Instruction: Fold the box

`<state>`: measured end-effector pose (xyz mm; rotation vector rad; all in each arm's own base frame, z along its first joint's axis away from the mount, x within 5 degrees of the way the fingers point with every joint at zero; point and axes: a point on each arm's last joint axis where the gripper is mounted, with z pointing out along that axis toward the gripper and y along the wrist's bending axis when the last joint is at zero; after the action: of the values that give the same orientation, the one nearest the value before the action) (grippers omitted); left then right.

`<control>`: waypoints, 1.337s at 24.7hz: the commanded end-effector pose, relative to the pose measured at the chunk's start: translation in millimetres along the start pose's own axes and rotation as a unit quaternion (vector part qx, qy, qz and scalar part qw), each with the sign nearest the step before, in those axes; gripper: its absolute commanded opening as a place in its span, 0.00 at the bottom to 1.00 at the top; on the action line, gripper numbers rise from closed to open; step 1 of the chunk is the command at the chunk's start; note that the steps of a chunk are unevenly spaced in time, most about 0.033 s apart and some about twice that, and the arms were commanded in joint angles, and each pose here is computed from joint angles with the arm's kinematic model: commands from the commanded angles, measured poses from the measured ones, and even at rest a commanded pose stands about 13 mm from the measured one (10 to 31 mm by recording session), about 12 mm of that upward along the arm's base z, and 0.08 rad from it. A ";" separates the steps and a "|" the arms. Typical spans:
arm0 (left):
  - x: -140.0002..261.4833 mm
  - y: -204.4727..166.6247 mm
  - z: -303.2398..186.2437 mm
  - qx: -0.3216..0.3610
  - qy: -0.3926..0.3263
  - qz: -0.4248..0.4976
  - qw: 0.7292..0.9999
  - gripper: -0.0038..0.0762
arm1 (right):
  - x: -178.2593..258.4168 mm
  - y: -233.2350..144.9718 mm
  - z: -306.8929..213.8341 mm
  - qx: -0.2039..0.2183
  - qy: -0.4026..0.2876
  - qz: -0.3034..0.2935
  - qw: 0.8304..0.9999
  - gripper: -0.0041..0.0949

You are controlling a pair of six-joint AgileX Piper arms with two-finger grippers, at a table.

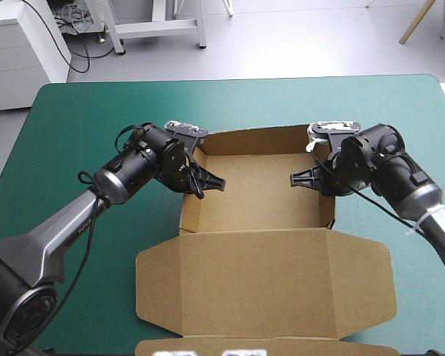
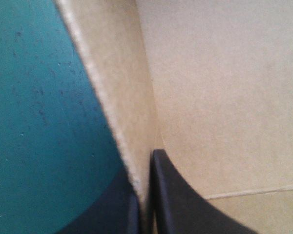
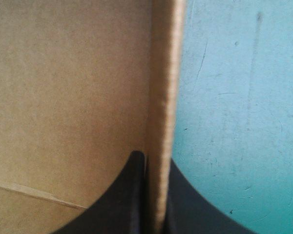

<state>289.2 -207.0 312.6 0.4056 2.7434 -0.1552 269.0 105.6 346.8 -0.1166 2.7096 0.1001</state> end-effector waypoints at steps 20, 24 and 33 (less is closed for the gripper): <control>-20.4 31.6 21.9 0.012 0.000 -0.071 0.997 0.04 | -26.1 -11.2 58.0 0.007 0.032 -0.030 0.999 0.03; -20.5 31.3 30.7 0.008 0.011 -0.069 0.997 0.04 | -29.2 -11.8 59.1 0.011 0.016 -0.034 0.999 0.05; -18.6 31.7 32.5 0.005 0.024 -0.041 0.999 0.62 | -28.2 -12.1 59.1 0.013 0.022 -0.034 0.999 0.93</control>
<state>330.5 -191.7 264.6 0.2959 2.8663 -0.1765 321.1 105.5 282.1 -0.2012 2.8289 0.0476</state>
